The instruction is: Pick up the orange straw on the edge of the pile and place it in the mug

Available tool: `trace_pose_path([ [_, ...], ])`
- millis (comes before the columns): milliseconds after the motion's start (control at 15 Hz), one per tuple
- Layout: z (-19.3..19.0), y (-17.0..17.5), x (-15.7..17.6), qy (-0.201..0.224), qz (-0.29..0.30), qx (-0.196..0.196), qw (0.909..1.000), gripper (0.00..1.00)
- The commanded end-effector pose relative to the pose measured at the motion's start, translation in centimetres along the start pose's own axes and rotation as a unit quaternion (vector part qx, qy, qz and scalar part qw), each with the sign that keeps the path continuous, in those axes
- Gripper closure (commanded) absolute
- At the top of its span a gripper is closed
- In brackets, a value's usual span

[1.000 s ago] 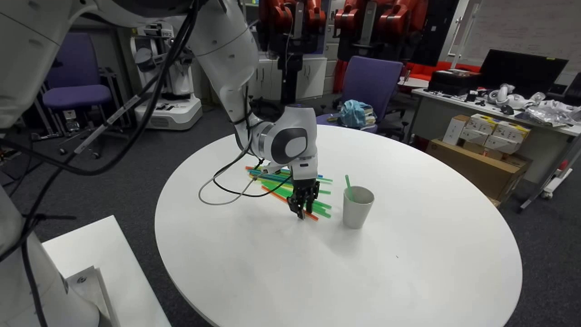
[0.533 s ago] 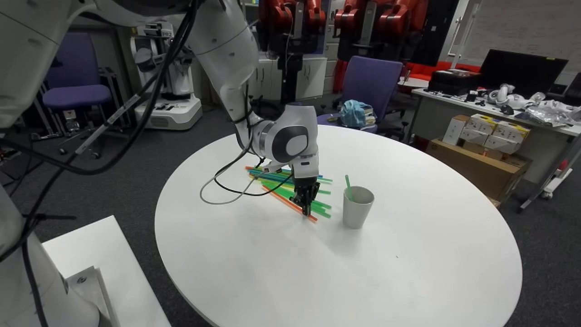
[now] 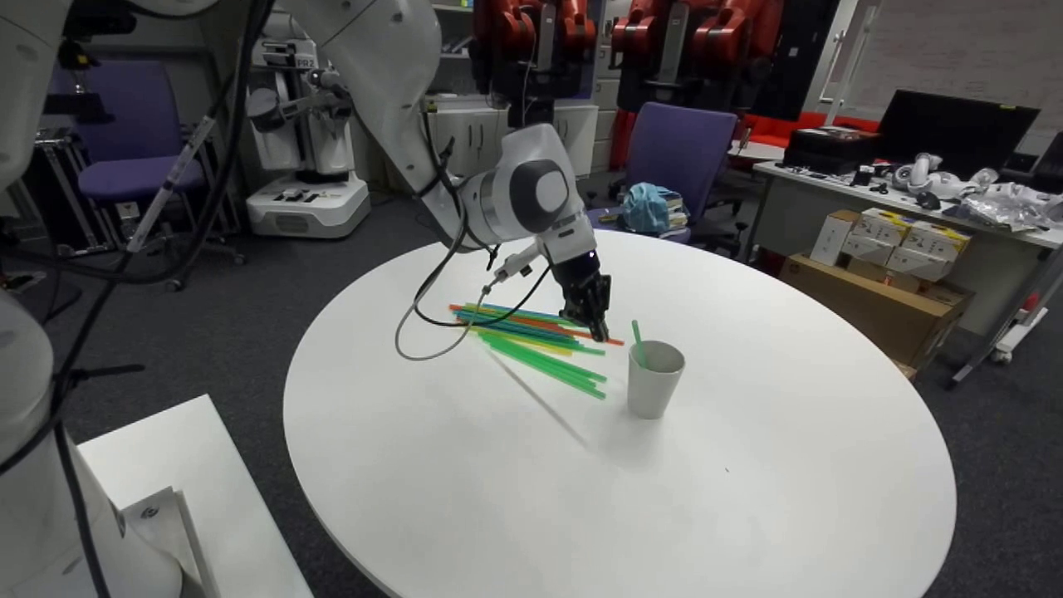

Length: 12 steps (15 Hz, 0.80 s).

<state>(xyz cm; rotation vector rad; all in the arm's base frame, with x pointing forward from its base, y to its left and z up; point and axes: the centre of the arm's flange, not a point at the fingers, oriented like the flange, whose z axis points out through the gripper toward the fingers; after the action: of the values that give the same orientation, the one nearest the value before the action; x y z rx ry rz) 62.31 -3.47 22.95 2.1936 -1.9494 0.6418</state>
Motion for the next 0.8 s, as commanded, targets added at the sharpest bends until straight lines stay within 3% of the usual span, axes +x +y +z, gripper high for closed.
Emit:
trace_pose_path([
  [0, -6.5, -2.0, 2.7, 0.095, -0.002, 0.035, 0.9949, 1.00],
  [133, -8.2, -3.5, 4.5, 0.152, -0.001, 0.040, 0.9875, 1.00],
  [333, -9.6, -5.0, 6.5, 0.244, 0.001, 0.037, 0.9690, 1.00],
  [533, -9.6, -5.6, 7.8, 0.336, -0.002, 0.025, 0.9414, 1.00],
  [733, -8.8, -5.9, 8.9, 0.424, 0.000, 0.016, 0.9055, 1.00],
])
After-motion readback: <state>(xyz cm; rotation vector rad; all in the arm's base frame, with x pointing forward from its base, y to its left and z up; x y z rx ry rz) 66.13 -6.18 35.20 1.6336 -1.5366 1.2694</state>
